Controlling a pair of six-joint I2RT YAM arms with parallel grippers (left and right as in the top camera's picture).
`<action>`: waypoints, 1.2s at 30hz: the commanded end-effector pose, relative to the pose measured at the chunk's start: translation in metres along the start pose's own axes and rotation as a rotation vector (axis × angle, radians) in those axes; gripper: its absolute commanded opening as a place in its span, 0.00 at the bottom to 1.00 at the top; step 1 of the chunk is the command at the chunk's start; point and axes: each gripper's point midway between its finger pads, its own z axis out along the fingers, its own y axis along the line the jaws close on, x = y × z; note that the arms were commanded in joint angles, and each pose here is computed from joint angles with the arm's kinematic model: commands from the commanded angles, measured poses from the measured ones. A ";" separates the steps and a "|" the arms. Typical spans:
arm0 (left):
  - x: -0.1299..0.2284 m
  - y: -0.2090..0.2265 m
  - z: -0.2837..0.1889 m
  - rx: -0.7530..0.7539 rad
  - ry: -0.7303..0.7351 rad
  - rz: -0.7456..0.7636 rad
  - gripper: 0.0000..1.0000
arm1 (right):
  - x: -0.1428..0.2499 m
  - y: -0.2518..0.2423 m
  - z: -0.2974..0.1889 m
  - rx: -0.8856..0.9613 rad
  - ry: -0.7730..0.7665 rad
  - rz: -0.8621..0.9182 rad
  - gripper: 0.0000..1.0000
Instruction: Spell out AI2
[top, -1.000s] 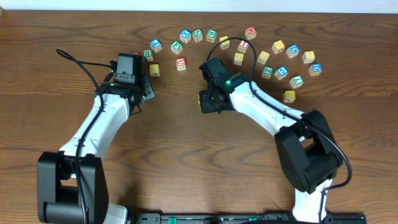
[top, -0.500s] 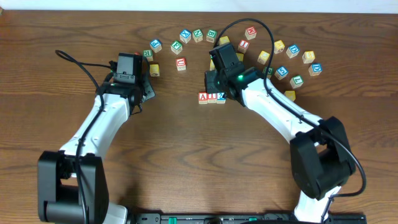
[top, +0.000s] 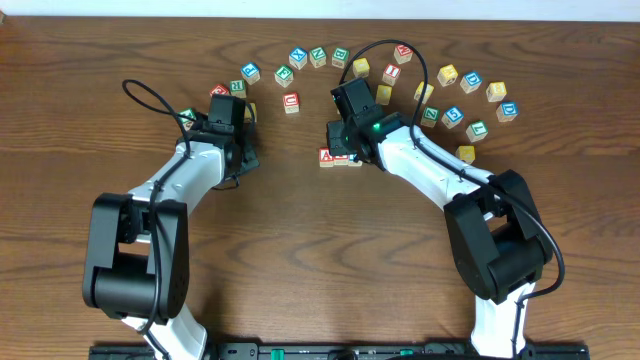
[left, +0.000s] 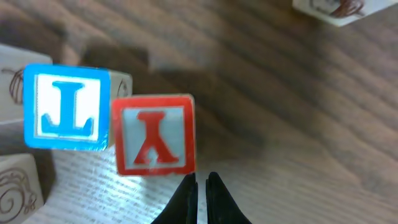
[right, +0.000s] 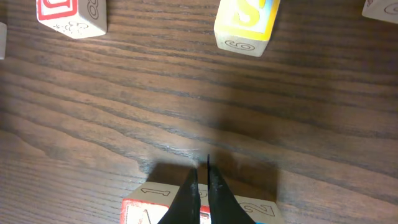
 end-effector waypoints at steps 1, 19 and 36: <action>-0.004 0.000 -0.002 -0.002 -0.013 -0.013 0.08 | -0.008 -0.004 -0.001 0.012 -0.024 -0.003 0.02; -0.002 -0.019 -0.005 0.034 -0.033 0.088 0.08 | 0.009 0.002 0.010 -0.029 0.039 -0.005 0.02; -0.002 -0.024 -0.006 0.043 -0.041 0.111 0.08 | 0.016 0.003 0.010 -0.037 0.071 -0.006 0.01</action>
